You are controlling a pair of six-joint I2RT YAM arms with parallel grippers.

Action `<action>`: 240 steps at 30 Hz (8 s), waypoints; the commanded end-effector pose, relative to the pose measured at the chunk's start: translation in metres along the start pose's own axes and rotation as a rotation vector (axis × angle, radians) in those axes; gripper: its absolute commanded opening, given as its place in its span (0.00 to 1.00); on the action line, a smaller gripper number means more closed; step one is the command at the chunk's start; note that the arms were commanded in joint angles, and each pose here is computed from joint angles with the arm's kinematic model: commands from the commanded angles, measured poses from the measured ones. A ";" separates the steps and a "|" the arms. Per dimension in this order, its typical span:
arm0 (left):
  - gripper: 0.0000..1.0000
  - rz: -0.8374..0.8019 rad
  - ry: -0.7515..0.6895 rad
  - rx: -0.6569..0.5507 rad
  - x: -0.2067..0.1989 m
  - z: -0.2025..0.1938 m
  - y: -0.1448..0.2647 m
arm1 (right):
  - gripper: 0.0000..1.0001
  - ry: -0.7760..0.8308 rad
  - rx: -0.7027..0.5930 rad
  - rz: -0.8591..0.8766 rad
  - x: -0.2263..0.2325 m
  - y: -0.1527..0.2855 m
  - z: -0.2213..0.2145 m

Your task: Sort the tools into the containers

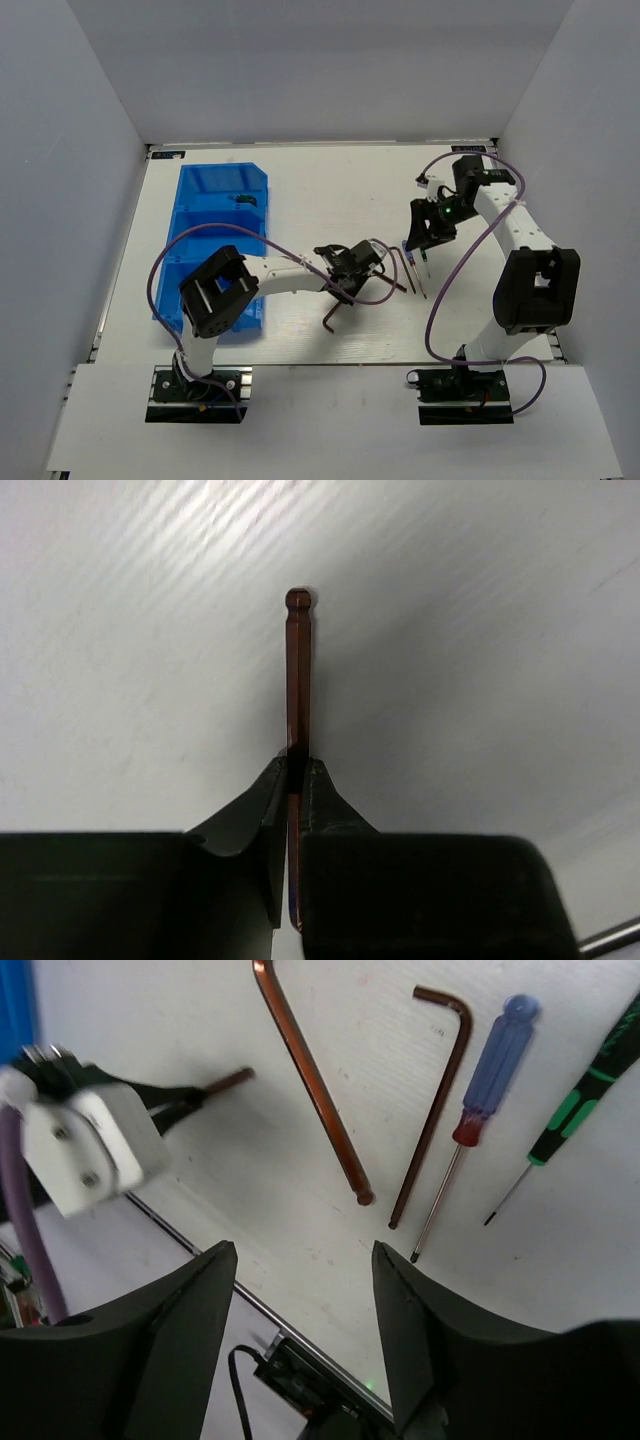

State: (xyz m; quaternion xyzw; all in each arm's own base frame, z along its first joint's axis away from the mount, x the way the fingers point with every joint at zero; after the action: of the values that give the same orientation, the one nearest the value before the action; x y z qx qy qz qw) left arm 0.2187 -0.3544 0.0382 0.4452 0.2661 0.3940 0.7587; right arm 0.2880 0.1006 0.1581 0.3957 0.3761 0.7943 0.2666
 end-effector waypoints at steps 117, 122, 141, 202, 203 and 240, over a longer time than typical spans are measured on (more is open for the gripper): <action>0.04 -0.314 0.619 -0.642 0.173 0.053 0.226 | 0.11 0.603 -0.073 -0.272 0.060 -0.077 0.084; 0.58 -0.345 0.609 -0.573 0.166 0.060 0.203 | 0.41 0.473 0.147 -0.193 0.027 -0.074 0.009; 0.63 -0.320 0.590 -0.533 0.142 0.057 0.199 | 0.47 0.318 0.286 -0.336 -0.051 -0.098 -0.015; 0.63 -0.226 0.476 -0.856 0.147 0.068 0.331 | 0.00 0.902 -0.854 0.512 0.312 -0.138 0.314; 0.63 -0.229 0.475 -0.866 0.147 0.069 0.335 | 0.00 0.857 -0.821 0.470 0.301 -0.166 0.314; 0.76 -0.329 0.496 -0.221 0.044 0.116 0.115 | 0.52 0.212 0.090 -0.553 -0.064 -0.016 0.024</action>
State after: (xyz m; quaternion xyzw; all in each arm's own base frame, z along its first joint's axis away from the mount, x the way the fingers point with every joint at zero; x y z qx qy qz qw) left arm 0.2951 -0.3213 0.1738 0.2053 0.4627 0.3837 0.7723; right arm 0.3647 0.0828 0.1253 0.1834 0.5088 0.7208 0.4335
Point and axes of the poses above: each gripper's point midway between its finger pads, its own y axis back along the fingers, its own x axis along the line the jaws close on, z = x × y, the point moved 2 cm from there along y, back along the fingers, and after that the axes turned 9 degrees about y, right-handed, at the moved point
